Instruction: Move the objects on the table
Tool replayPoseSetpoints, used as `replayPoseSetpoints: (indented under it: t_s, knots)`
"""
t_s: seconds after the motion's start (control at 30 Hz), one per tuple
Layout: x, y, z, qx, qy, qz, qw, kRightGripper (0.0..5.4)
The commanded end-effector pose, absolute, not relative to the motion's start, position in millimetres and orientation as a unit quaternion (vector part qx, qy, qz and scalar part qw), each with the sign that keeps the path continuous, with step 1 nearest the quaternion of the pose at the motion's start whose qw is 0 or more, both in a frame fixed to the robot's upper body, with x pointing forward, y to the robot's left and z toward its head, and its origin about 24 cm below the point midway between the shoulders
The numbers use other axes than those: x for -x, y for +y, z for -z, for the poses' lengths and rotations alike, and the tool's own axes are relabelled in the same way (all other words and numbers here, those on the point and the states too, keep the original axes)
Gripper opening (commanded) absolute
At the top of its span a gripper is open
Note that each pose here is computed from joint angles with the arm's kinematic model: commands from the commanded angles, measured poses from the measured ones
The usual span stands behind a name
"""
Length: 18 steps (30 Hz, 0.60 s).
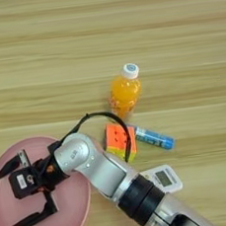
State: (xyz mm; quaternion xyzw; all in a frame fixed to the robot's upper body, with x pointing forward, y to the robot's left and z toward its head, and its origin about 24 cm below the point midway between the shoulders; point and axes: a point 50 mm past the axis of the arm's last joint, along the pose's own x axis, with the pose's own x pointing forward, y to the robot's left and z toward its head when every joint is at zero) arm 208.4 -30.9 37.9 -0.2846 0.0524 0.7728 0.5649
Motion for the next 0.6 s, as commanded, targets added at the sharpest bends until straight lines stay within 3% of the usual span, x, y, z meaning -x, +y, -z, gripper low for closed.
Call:
replayPoseSetpoints:
  t_s: [0.03, 0.6]
  knots:
    - [-221.7, -35.2, -42.7, 0.306, 0.053, -0.742, 0.594, 5.38]
    - [-229.5, -45.5, -89.2, 0.272, -0.013, -0.722, 0.636, 5.38]
